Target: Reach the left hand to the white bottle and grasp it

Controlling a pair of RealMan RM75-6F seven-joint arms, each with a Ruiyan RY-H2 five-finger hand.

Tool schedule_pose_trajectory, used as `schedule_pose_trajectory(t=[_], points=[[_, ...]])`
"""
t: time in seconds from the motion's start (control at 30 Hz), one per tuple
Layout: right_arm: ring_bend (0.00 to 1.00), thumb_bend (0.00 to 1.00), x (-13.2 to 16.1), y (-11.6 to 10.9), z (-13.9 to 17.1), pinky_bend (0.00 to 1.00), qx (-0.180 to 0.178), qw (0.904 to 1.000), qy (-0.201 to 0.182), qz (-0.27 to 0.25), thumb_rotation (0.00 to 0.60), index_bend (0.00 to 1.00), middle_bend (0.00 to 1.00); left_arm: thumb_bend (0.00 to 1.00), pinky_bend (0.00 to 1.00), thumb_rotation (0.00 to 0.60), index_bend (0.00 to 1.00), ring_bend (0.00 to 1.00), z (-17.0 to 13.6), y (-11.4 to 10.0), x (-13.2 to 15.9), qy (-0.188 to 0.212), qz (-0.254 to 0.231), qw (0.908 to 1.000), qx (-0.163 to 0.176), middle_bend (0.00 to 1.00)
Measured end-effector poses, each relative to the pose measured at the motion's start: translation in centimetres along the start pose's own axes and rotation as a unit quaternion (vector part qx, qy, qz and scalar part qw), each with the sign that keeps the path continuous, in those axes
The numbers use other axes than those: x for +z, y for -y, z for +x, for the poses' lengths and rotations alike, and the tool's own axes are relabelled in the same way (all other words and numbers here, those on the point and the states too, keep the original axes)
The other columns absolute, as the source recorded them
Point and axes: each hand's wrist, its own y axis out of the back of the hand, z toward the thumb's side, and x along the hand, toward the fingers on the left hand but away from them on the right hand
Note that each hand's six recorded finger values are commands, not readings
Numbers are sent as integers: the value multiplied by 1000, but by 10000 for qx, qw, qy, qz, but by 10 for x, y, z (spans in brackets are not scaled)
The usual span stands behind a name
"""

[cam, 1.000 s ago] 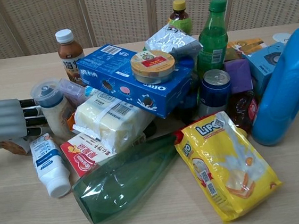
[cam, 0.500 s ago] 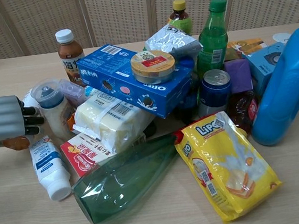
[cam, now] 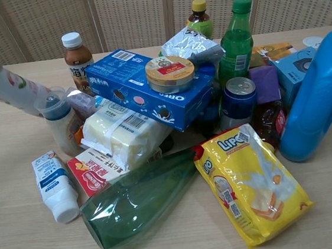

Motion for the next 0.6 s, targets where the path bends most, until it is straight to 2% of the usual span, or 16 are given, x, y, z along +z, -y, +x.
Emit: schedule_pose_trajectory(t=[0.33,0.47,0.6], points=[[0,0,1,-3,2,0,-24,10000,-3,-28,600,0,0,64,786,600,842,780,-26,-77,-76,-736,444,9953,451,771],[0,0,1,-2,2,0,-18,10000,-14,-25,600,0,0,64,785,600,842,780,-31,-103,-95,-909,657,9920,579,770],[0,0,1,-2,2,0,-14,10000,-15,-8,600,0,0,63,785,600,842,779,-31,-117,-103,-990,797,9898,651,770]])
